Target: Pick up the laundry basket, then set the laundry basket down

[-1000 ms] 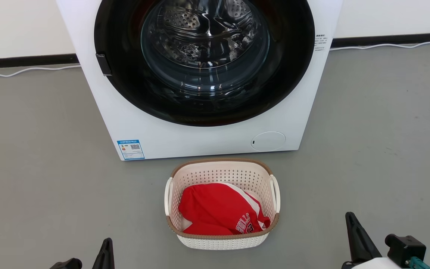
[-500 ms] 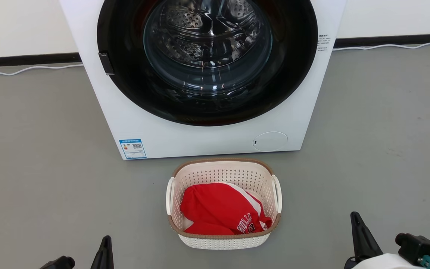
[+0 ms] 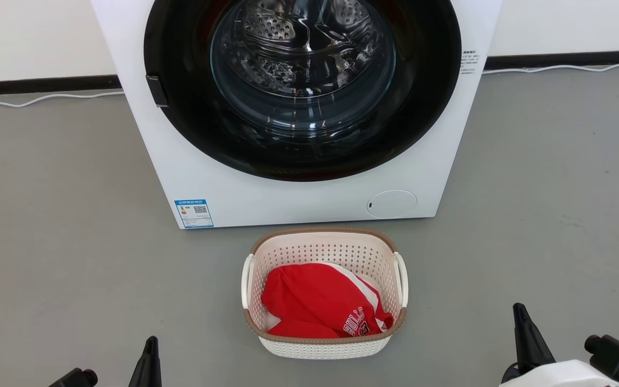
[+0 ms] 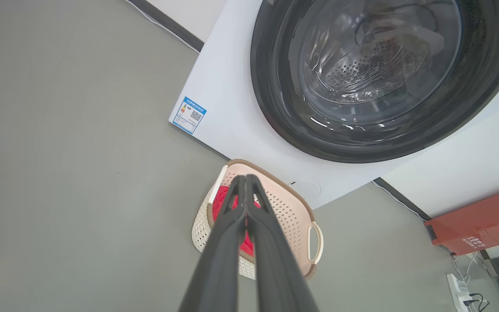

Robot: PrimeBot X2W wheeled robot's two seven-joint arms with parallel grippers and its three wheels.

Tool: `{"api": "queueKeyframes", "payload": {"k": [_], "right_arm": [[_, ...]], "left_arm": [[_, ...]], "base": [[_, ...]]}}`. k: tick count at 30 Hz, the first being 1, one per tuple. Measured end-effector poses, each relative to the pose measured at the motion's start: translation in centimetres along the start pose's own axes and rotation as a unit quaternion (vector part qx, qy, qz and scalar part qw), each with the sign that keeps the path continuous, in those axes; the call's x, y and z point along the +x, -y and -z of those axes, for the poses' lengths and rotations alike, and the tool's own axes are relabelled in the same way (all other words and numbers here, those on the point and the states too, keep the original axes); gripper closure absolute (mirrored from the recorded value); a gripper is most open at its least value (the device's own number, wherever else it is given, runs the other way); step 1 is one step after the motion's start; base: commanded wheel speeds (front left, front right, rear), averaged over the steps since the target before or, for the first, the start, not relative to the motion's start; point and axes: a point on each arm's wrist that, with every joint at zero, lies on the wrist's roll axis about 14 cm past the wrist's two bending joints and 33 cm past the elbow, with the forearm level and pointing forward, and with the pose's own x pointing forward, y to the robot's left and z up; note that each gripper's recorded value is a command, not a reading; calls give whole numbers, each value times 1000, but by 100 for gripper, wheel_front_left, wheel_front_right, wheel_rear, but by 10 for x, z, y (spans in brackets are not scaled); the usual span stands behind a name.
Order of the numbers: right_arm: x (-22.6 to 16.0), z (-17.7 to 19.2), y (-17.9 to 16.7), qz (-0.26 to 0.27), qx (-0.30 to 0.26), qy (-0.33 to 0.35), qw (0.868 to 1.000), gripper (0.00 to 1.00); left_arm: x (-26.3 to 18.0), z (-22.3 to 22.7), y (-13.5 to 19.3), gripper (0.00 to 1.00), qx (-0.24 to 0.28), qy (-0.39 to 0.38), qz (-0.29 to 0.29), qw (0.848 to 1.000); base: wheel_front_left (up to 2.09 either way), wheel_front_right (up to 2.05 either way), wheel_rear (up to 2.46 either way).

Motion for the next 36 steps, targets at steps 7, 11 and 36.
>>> {"api": "queueKeyframes", "payload": {"k": [7,11,36], "right_arm": [[2,-2,-1,2,41,1,999,100],[2,-2,-1,4,64,-1,998,100],[10,-9,-4,5,212,-2,977,100]], "left_arm": [[2,-3,0,100,-39,0,-2,999],[5,-7,4,100,-60,4,3,998],[8,-15,7,100,-196,-2,10,981]], "base": [[0,0,0],[0,0,0],[0,0,0]]}}
